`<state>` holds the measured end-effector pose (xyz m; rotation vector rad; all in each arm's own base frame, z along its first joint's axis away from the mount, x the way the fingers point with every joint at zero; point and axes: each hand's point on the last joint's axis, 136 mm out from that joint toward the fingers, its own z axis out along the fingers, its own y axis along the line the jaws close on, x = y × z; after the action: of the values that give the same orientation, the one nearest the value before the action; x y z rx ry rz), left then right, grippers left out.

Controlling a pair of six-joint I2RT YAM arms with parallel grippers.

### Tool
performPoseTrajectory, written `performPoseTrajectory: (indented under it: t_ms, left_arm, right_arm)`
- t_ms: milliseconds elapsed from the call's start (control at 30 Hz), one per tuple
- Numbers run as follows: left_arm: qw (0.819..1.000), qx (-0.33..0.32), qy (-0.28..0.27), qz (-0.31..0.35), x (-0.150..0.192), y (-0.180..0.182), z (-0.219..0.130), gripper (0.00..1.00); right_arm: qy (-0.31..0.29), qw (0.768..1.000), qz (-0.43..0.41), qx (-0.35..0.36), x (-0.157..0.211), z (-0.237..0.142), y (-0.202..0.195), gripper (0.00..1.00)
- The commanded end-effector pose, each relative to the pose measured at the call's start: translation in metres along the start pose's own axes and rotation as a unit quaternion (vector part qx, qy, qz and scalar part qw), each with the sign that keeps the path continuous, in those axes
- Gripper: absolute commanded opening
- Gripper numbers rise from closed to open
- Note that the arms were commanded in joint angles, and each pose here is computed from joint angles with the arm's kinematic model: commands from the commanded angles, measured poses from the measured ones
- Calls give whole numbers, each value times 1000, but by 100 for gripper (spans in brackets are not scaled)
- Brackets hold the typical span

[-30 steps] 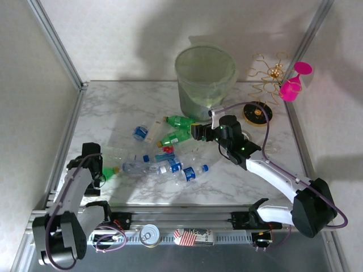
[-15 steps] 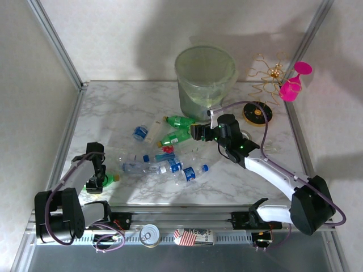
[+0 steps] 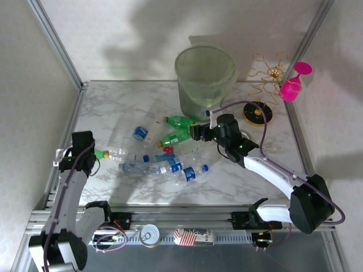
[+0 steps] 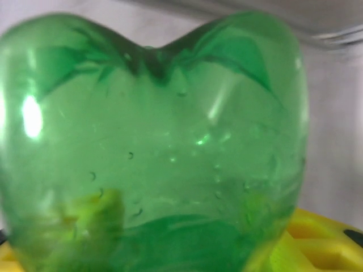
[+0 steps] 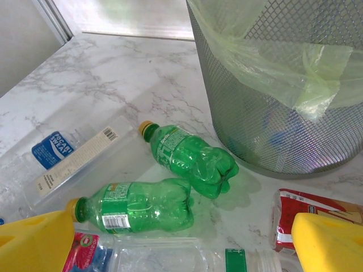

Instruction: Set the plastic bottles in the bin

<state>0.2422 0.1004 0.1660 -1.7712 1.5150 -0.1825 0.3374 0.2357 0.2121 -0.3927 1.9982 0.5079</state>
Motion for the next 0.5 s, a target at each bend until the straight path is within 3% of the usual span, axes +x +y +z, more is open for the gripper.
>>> performPoseTrajectory:
  t_ms: [0, 133, 267, 467]
  left_arm:
    - [986, 165, -26, 14, -16, -77, -40, 46]
    - [945, 319, 7, 69, -2, -156, -89, 44]
    - [890, 433, 54, 134, 35, -222, -139, 46]
    - [808, 545, 90, 202, 106, -289, -207, 46]
  right_arm:
    - [-24, 1000, -2, -11, -12, 2, 6, 99]
    - [-23, 1000, 1, -19, -12, 3, 9, 99]
    - [-21, 1000, 4, -19, -10, 3, 9, 99]
    - [-20, 1000, 16, -15, -8, 2, 7, 99]
